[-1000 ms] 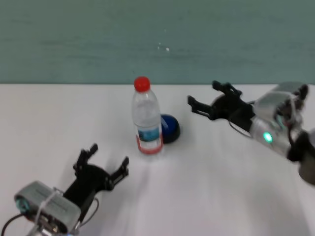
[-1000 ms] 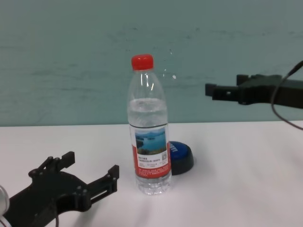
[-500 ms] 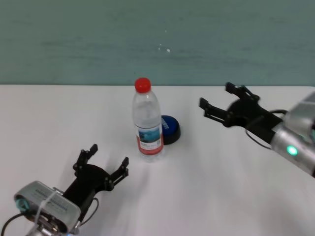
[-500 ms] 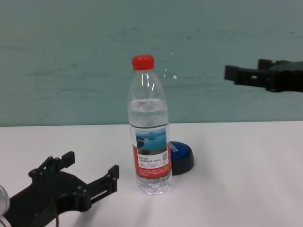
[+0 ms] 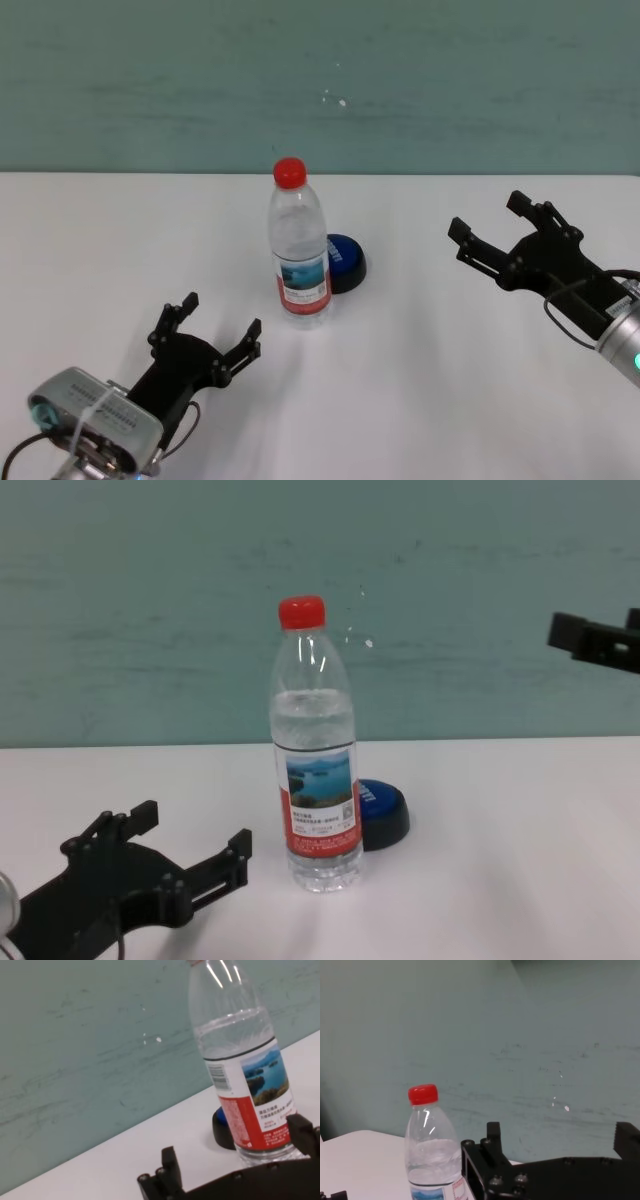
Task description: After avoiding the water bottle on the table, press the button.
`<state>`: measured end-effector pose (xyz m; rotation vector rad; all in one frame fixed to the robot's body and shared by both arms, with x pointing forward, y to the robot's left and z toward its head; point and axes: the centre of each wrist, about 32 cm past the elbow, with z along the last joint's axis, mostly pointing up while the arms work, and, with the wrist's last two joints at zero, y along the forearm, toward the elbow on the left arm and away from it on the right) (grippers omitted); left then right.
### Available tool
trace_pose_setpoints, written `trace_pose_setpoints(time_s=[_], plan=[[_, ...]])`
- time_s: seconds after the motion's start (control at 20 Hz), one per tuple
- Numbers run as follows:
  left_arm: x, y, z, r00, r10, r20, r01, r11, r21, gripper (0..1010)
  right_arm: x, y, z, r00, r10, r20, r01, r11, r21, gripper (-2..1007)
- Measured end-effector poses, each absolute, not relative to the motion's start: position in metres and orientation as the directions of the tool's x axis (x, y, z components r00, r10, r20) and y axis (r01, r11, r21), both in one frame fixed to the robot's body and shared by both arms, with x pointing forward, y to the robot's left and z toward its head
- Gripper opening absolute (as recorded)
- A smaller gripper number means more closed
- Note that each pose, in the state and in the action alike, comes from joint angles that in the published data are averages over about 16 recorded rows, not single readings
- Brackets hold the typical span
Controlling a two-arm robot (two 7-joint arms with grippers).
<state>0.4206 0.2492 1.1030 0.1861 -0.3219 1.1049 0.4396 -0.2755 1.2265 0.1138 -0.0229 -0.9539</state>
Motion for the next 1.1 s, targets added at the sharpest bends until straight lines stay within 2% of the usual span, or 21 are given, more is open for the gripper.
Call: trace_pose_setpoints(time_s=[0.6,1.1], plan=[[0.421,0.249,1.103,0.409,0.844,0.345,-0.898,0.44,-0.012,1000,0.402,-0.277,1.204,0.553,-0.829,-0.081,0.831,0.542,0.126,1004],[0.421,0.249,1.103,0.409,0.844,0.345,-0.898,0.44,-0.012,1000,0.402,-0.261,1.181,0.581,-0.802,-0.14,0.814,0.57,0.11,1004]])
